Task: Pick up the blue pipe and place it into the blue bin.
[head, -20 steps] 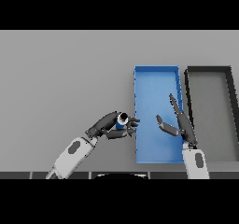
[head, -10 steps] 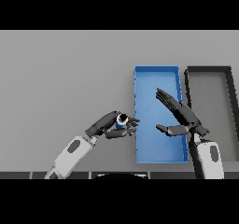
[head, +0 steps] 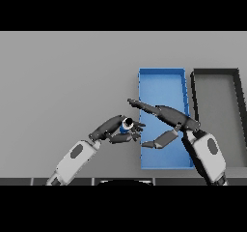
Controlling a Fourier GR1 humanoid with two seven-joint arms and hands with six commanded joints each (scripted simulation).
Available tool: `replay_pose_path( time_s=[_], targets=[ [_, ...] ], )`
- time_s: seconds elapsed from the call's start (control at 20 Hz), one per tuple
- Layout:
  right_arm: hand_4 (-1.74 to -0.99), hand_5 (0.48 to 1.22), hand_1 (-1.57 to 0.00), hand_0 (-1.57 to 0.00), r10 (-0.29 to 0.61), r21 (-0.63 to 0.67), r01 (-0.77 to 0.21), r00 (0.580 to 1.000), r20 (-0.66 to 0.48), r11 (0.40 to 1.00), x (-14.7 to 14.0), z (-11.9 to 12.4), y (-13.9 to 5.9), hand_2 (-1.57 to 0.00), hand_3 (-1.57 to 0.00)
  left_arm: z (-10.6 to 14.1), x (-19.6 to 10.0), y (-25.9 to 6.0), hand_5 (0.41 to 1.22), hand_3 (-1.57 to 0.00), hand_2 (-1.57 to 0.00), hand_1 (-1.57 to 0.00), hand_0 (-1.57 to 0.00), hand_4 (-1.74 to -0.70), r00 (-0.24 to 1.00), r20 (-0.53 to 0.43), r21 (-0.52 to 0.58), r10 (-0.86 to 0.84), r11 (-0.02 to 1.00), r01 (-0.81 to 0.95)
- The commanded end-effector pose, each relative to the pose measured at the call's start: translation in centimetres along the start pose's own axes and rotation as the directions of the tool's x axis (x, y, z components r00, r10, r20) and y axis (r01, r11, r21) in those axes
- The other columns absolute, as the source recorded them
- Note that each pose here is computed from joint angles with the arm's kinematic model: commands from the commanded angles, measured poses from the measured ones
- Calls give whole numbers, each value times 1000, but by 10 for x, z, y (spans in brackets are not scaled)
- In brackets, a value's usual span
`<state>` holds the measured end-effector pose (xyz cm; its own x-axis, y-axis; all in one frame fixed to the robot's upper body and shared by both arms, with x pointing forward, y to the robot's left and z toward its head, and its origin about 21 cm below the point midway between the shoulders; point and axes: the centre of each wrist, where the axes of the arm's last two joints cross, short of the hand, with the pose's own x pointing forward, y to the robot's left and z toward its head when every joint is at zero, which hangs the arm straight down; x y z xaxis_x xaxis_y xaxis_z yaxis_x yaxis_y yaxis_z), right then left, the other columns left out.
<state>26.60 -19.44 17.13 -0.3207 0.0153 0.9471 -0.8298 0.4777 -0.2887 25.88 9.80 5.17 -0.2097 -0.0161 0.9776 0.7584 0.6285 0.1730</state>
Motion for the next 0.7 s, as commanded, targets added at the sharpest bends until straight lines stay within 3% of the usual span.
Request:
replay_pose_path(
  time_s=[0.0, 0.25, 0.5, 0.55, 0.6, 0.65],
  targets=[
    [-1307, 497, 1, 1, 11, 22, -11, 1000, -4, 1000, 1, -8, -2, 1, 1, -5, 1, 1, 1221, -1444, -1571, -1571, -1571, -1728, 1000, 1, -2, -10, 1000, 10],
    [-1243, 522, 1, 1, 43, 114, -41, 999, -17, 993, 2, -41, 9, 1, 1, -1, -3, 5, 1221, -1529, -1571, -1571, -1571, -1542, 1000, 24, -27, -3, 1000, 4],
    [-1210, 498, 1, 1, 29, 173, -21, 999, -42, 985, 0, -73, 12, -9, 1, 0, -4, 4, 1221, -1557, -1571, -1571, -1571, -1473, 1000, 10, -23, -15, 1000, 15],
    [-1236, 493, -34, -17, 25, 184, -16, 999, -44, 983, -1, -81, 13, -54, -26, -1, -3, 6, 1221, -1560, -1571, -1571, -1571, -1525, 1000, -3, -18, -11, 1000, 11],
    [-1291, 483, -140, -107, 32, 197, -22, 998, -50, 980, -2, -85, 12, -160, -116, 0, -1, 6, 1221, -1284, -1571, -1571, -1571, -1568, 1000, 10, -19, -18, 1000, 18],
    [-1348, 477, -299, -264, 39, 211, -30, 998, -38, 977, 1, -86, 12, -308, -252, -2, 0, 7, 1221, -1190, -1571, -1571, -1571, -1603, 997, -37, -11, -61, 998, 61]
  ],
)
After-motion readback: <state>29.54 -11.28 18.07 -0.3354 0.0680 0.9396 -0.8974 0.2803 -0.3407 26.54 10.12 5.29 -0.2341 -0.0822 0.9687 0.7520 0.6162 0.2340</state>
